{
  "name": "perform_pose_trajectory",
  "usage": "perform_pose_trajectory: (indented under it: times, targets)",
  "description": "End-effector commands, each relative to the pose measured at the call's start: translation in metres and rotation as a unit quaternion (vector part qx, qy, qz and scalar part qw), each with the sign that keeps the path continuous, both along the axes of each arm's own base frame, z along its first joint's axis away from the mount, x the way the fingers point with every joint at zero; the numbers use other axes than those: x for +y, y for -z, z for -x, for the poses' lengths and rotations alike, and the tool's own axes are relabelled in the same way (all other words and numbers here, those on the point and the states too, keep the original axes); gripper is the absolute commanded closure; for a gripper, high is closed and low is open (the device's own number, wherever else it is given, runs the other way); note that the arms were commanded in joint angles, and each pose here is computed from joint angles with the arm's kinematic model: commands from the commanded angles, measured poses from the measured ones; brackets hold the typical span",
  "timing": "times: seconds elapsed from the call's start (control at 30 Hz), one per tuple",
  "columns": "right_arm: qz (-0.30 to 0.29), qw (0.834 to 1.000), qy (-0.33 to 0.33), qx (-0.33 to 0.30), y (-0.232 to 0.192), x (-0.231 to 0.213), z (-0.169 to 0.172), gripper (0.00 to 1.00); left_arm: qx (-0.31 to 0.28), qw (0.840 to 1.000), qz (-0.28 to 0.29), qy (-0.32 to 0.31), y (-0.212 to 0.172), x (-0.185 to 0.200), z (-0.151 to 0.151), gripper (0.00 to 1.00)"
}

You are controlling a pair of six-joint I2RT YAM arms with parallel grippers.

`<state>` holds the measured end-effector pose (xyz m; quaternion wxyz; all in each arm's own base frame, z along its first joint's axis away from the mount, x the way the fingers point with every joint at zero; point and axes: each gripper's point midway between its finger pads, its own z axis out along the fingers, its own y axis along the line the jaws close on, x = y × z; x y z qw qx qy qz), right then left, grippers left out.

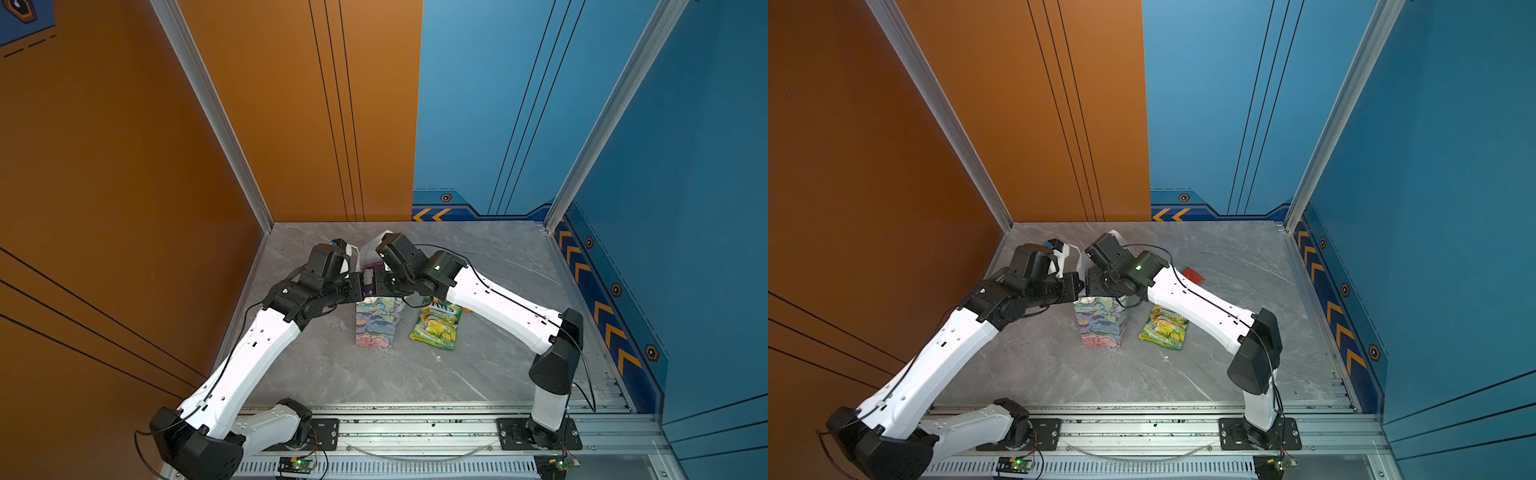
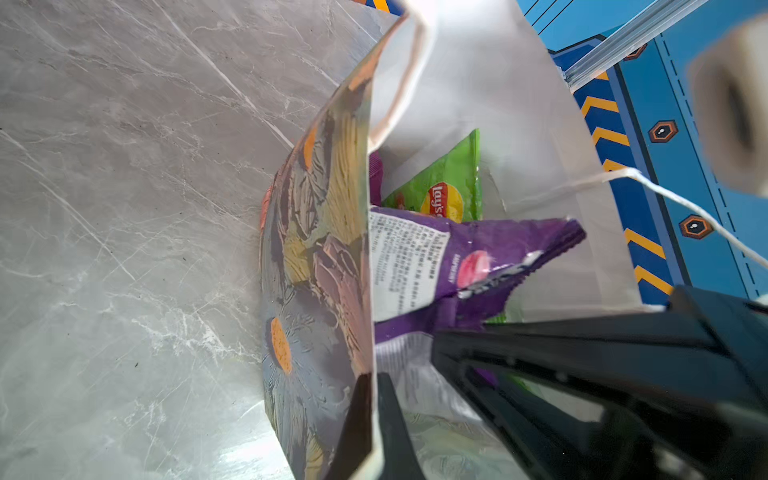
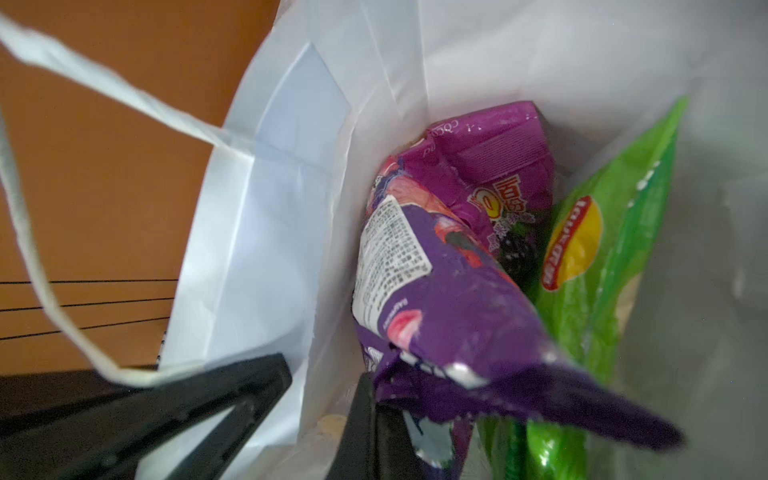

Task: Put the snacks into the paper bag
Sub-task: 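Lower the Fox's Berries bag into the paper bag held by the left gripper, then open the right gripper to release the Berries bag and raise it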

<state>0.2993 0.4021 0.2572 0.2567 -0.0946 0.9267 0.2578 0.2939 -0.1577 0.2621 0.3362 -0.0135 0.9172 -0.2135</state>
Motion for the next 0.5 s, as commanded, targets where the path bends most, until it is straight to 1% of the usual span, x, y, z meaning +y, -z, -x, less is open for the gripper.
perform_pose_trajectory:
  times: [0.0,0.37,0.43,0.47]
  targets:
    - [0.017,1.000,0.002,-0.016,-0.012,-0.019,0.007,1.00,-0.072,0.997,0.036,0.008,-0.039,-0.006,-0.009,0.99]
    - [0.030,1.000,-0.004,0.000,0.003,-0.016,0.005,1.00,-0.072,0.997,0.034,0.006,-0.038,-0.006,-0.010,0.99]
    - [0.034,0.999,-0.003,0.004,0.006,-0.017,0.003,0.94,-0.070,0.997,0.034,0.007,-0.038,-0.006,-0.010,0.99]
    - [0.034,0.999,-0.004,0.004,0.006,-0.018,0.003,0.89,-0.070,0.997,0.034,0.007,-0.038,-0.006,-0.010,0.99]
